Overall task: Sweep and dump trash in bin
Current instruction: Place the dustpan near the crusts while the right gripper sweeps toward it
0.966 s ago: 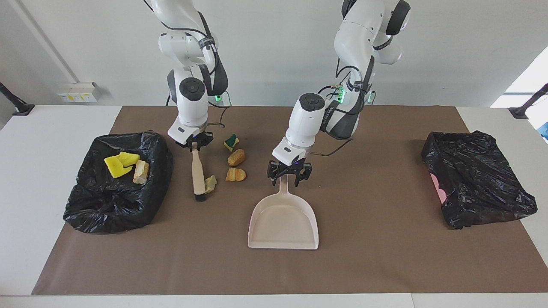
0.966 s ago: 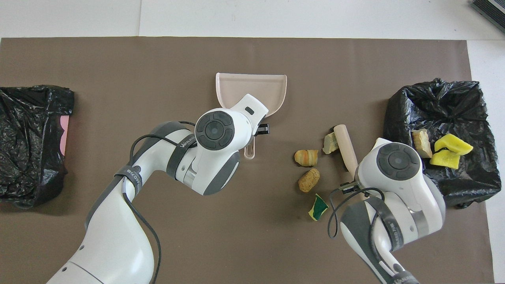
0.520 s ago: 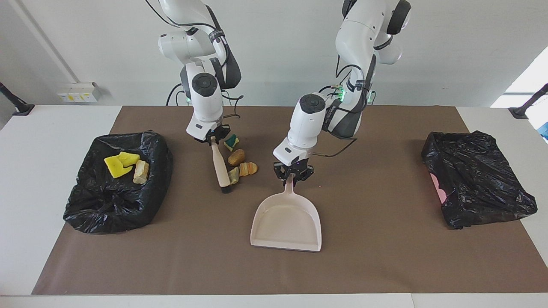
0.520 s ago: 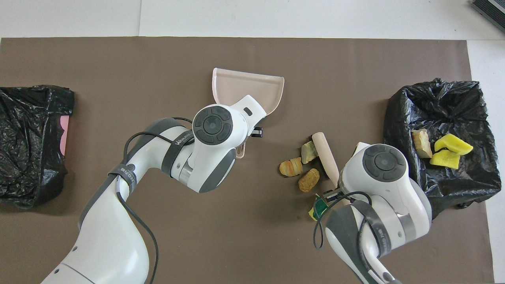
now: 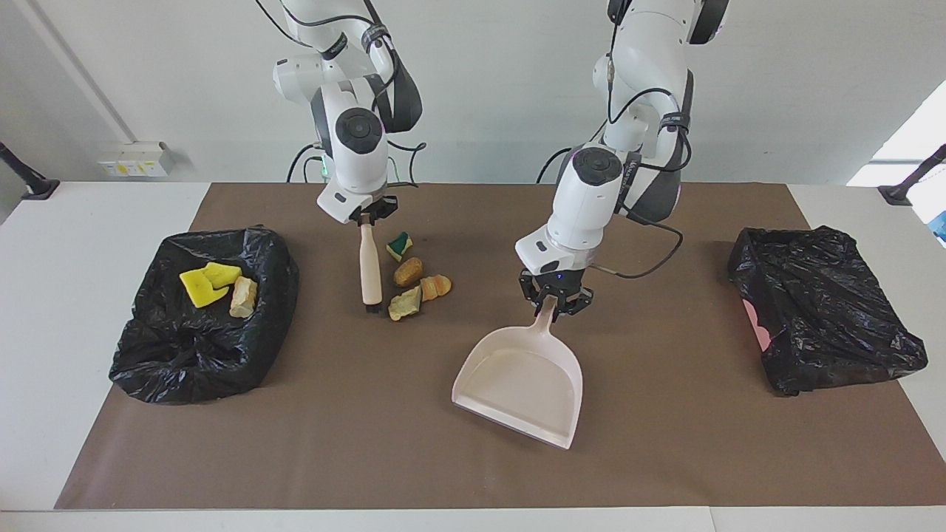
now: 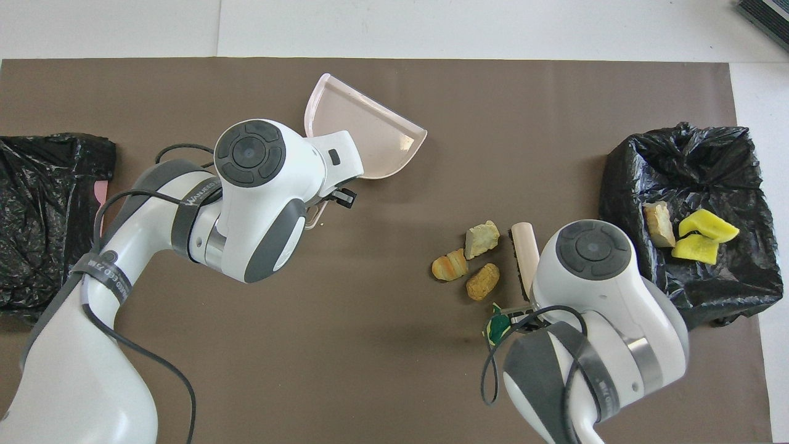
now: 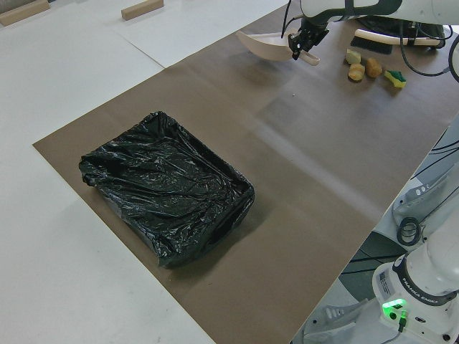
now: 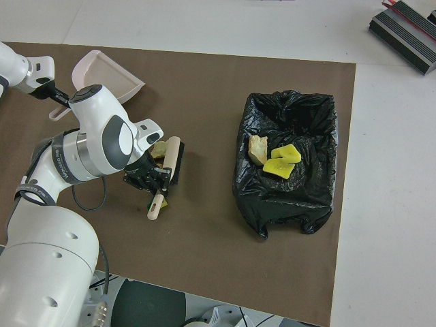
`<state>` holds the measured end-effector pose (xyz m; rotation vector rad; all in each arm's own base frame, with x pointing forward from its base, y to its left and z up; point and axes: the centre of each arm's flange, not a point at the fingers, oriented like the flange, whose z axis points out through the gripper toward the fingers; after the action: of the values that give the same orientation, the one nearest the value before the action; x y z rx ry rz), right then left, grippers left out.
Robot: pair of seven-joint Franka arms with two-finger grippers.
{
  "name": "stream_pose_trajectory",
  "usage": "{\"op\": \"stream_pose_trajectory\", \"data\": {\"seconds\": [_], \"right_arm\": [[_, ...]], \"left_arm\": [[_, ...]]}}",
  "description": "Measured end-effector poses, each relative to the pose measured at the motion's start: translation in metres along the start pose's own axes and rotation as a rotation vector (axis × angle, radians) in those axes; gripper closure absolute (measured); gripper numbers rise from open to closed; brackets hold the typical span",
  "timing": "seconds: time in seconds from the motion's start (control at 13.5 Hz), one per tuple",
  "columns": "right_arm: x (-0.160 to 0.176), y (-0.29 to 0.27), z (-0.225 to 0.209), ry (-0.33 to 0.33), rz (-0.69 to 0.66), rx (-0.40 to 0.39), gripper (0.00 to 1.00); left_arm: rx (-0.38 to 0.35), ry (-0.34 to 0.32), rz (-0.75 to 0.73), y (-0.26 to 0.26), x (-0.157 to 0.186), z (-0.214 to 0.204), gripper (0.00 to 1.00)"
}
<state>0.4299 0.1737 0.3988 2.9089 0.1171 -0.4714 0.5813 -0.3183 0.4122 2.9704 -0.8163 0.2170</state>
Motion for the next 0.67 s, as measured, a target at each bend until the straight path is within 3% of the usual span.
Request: {"op": "stream_pose_trajectory", "data": {"seconds": [0.37,0.67], "right_arm": [[-0.060,-0.035,0.024,-0.083,0.271,0.044,0.75],[-0.105,-0.035,0.054,-0.159,0.476,0.085,0.75]], "left_arm": [[-0.012,-0.099,0.322,-0.028,-0.035,-0.018,0.68],[-0.063,-0.193,0.613,-0.038,-0.068,-0.021,0.68]]}}
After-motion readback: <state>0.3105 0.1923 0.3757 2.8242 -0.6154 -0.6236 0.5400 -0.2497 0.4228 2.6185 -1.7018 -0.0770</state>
